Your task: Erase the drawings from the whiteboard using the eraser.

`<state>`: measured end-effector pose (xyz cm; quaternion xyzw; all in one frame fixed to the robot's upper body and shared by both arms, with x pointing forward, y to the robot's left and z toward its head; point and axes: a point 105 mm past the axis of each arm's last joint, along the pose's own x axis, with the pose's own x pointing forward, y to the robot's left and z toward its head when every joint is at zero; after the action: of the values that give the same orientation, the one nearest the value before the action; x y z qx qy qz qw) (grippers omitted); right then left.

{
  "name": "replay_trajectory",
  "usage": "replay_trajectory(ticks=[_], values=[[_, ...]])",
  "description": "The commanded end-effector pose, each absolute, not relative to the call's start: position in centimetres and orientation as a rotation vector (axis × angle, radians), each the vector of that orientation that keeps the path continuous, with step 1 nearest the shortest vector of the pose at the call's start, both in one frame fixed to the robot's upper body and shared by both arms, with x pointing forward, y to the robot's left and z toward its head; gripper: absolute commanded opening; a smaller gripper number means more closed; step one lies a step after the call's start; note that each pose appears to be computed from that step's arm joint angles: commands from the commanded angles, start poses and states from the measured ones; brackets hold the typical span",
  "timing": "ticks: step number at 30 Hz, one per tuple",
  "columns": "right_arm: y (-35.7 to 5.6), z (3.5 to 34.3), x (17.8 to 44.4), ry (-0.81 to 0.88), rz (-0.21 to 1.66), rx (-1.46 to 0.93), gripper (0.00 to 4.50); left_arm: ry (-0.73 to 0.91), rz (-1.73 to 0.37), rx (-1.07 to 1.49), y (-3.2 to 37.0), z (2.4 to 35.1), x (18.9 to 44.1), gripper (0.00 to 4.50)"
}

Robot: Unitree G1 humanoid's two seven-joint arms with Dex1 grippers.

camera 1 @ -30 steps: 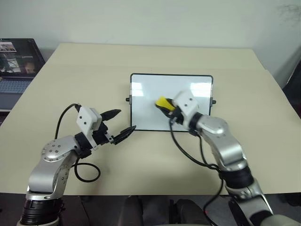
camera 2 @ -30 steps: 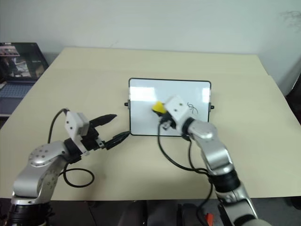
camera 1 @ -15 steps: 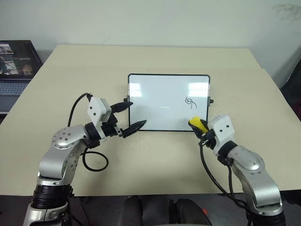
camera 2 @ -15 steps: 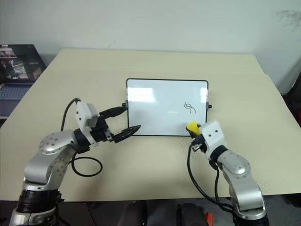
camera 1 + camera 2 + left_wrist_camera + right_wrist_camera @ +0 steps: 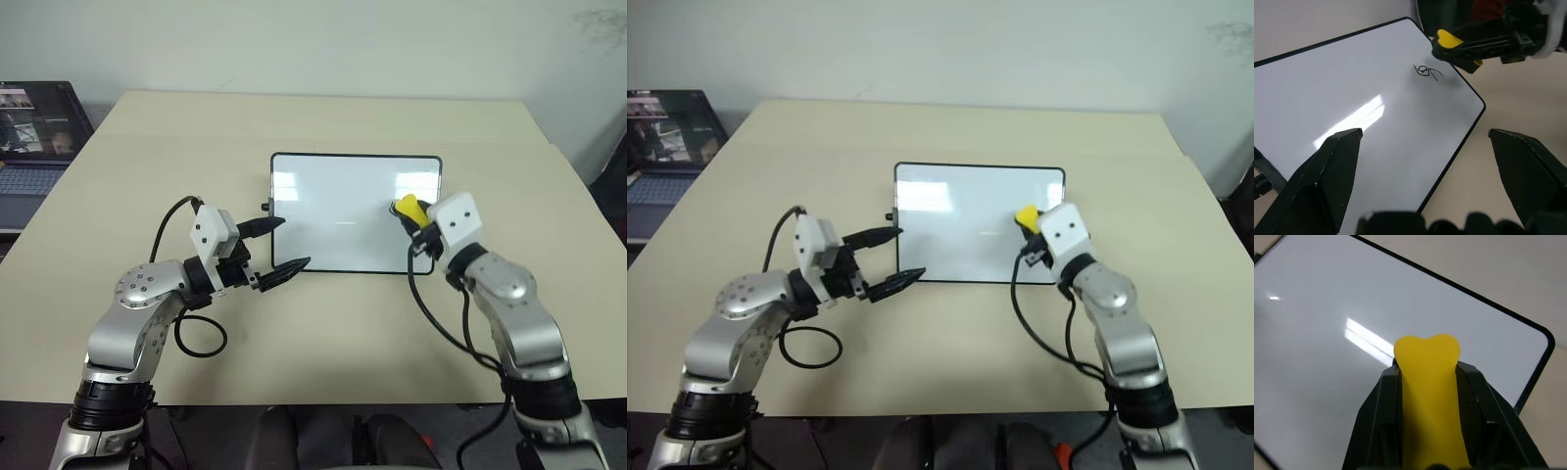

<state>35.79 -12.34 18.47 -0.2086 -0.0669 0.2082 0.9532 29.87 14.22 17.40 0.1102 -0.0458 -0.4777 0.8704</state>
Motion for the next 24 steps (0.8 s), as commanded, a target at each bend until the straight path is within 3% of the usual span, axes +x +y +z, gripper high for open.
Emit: replay_trajectory(ticks=[1,7,15,24], values=[[-13.1,20.2,37.4,-0.205,0.384,-0.465,1.13,-0.144,-1.029,0.268,13.5,18.4,29.4,4.5],[-13.3,19.8,38.9,-0.202,0.38,-0.476,1.13,-0.144,-1.029,0.271,13.6,18.5,29.3,4.5],[-11.6,12.3,38.6,-0.007,0.475,-0.48,1.13,-0.146,-1.022,0.273,13.6,18.6,29.2,4.5],[-9.8,7.4,37.1,0.1,0.565,-0.545,1.13,-0.15,-1.02,0.265,13.5,18.8,29.4,4.5]])
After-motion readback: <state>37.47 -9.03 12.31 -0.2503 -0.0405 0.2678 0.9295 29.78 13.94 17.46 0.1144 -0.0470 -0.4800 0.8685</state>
